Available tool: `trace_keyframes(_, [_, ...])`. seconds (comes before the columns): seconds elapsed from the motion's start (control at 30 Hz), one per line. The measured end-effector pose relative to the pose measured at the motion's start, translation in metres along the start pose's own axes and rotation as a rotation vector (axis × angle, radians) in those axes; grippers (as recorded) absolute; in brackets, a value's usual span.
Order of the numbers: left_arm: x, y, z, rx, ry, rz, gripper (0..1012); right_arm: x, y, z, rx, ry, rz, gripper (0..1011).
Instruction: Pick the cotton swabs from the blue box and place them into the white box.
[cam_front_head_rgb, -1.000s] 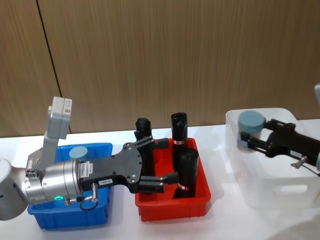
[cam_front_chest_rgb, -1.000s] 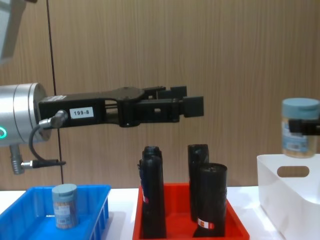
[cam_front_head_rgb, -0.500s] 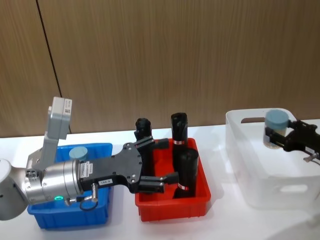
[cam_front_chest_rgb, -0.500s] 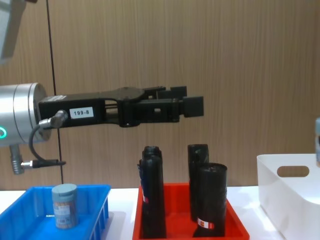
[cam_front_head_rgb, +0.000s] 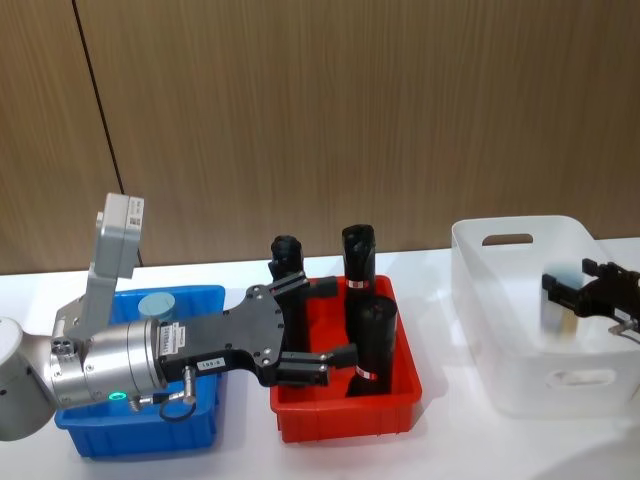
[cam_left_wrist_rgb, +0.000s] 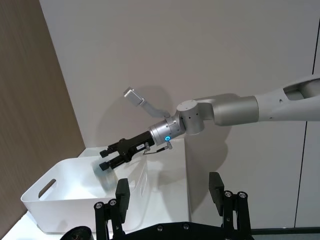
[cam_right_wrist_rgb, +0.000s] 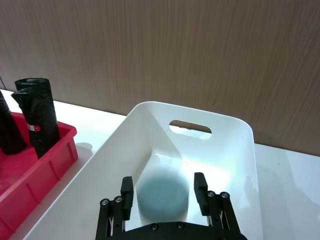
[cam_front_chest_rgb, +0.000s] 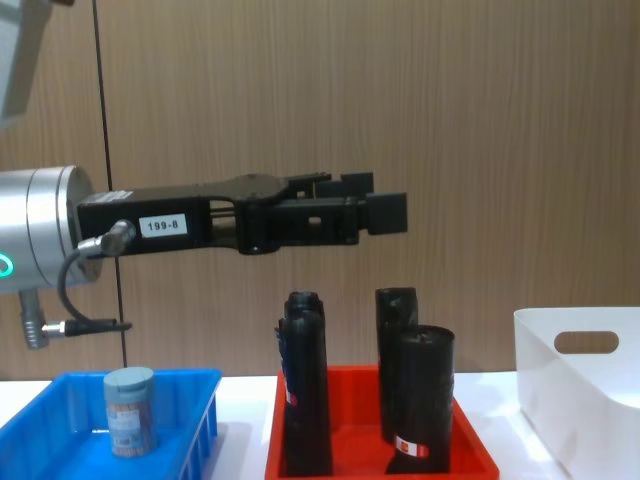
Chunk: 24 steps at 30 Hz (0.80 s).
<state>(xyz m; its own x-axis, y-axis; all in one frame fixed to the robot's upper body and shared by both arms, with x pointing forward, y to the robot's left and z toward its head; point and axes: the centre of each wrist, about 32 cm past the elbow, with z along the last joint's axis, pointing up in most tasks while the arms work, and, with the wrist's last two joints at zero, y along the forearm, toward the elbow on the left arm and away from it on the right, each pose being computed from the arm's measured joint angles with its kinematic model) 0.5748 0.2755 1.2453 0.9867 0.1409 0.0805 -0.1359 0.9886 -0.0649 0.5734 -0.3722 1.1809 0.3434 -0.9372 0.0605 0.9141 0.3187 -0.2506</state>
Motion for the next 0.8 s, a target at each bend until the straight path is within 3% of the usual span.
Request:
trace_keyframes(0.33, [0.0000,0.0000,0.0000,0.000,0.000,0.000,1004,0.0008,0.0045,-0.0036,0.000,0.004,0.002,991])
trace_keyframes(0.6, [-0.0009,-0.0005,-0.0007,0.003,0.000,0.013,1004,-0.0003,0.0043,-0.0015,0.012,0.005,0.009,1001])
trace_keyframes(0.8, [-0.0049,-0.0038,-0.0028,0.017,-0.004,0.059,1004,-0.0069,0.0034,-0.0029,0.020,0.002,0.012,1001])
